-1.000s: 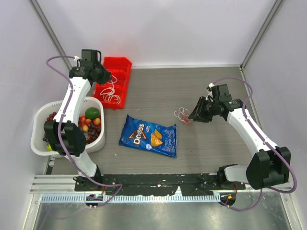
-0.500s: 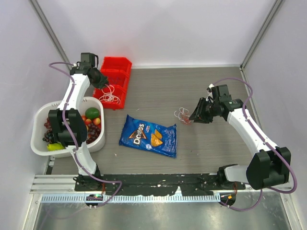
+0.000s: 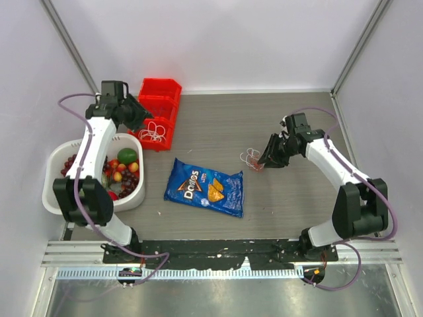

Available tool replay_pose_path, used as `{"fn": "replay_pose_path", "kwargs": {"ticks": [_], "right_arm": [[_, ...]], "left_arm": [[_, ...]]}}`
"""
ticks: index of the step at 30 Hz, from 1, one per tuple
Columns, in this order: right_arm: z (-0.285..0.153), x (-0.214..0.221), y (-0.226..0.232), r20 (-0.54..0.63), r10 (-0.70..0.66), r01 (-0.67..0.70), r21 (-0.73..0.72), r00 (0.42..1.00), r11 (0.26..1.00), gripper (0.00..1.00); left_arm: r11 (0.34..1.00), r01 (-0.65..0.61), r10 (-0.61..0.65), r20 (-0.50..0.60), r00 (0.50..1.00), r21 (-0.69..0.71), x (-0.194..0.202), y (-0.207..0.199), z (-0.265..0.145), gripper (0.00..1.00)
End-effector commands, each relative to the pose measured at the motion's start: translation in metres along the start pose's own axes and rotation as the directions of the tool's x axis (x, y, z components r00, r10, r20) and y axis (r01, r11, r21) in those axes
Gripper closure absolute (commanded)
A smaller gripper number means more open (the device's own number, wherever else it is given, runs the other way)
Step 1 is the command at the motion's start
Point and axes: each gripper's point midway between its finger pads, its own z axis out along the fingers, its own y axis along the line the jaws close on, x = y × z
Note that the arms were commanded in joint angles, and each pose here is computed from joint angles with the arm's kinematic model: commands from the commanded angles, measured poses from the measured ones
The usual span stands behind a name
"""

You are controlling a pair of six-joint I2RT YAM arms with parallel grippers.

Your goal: Untangle the cables

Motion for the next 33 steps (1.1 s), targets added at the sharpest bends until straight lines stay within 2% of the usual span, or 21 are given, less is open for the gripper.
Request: {"fn": "replay_pose_path", "kwargs": {"ticks": [1, 3, 6, 11, 13, 17, 29, 33], "right_arm": [[0.014, -0.029, -0.005, 0.023, 0.006, -0.006, 0.005, 1.0, 1.0, 0.63], [0.024, -0.036, -0.01, 0.009, 0.004, -0.004, 0.024, 1.0, 1.0, 0.62], [0.039, -0.042, -0.018, -0.014, 0.012, -0.012, 0.054, 1.0, 0.998, 0.6], [0.048, -0.059, -0.023, 0.002, -0.013, 0.013, 0.098, 1.0, 0.995, 0.55], [0.053, -0.061, -0.026, -0.01, -0.01, 0.011, 0.109, 1.0, 0.994, 0.54], [0.069, -0.047, -0.027, -0.061, 0.021, -0.016, 0.082, 0.998, 0.997, 0.55], [0.074, -0.004, -0.039, -0.102, 0.041, -0.034, 0.071, 0.994, 0.997, 0.62], [0.075, -0.004, -0.037, -0.107, 0.026, -0.02, 0.056, 0.994, 0.998, 0.71]], "left_arm": [[0.966, 0.001, 0.018, -0.069, 0.997, 0.258, 0.031, -0.043, -0.043, 0.5], [0.948, -0.019, 0.061, -0.123, 0.99, 0.317, 0.063, -0.054, -0.053, 0.48], [0.912, -0.108, 0.192, -0.179, 0.965, 0.396, 0.125, -0.071, -0.067, 0.47], [0.819, -0.233, 0.412, -0.254, 0.875, 0.524, 0.232, -0.096, -0.09, 0.46], [0.791, -0.265, 0.475, -0.281, 0.834, 0.551, 0.261, -0.101, -0.094, 0.46], [0.748, -0.341, 0.569, -0.285, 0.772, 0.57, 0.276, -0.111, -0.097, 0.46], [0.718, -0.317, 0.592, -0.304, 0.747, 0.619, 0.289, -0.13, -0.098, 0.46], [0.715, -0.31, 0.597, -0.316, 0.737, 0.627, 0.293, -0.133, -0.096, 0.44]]}}
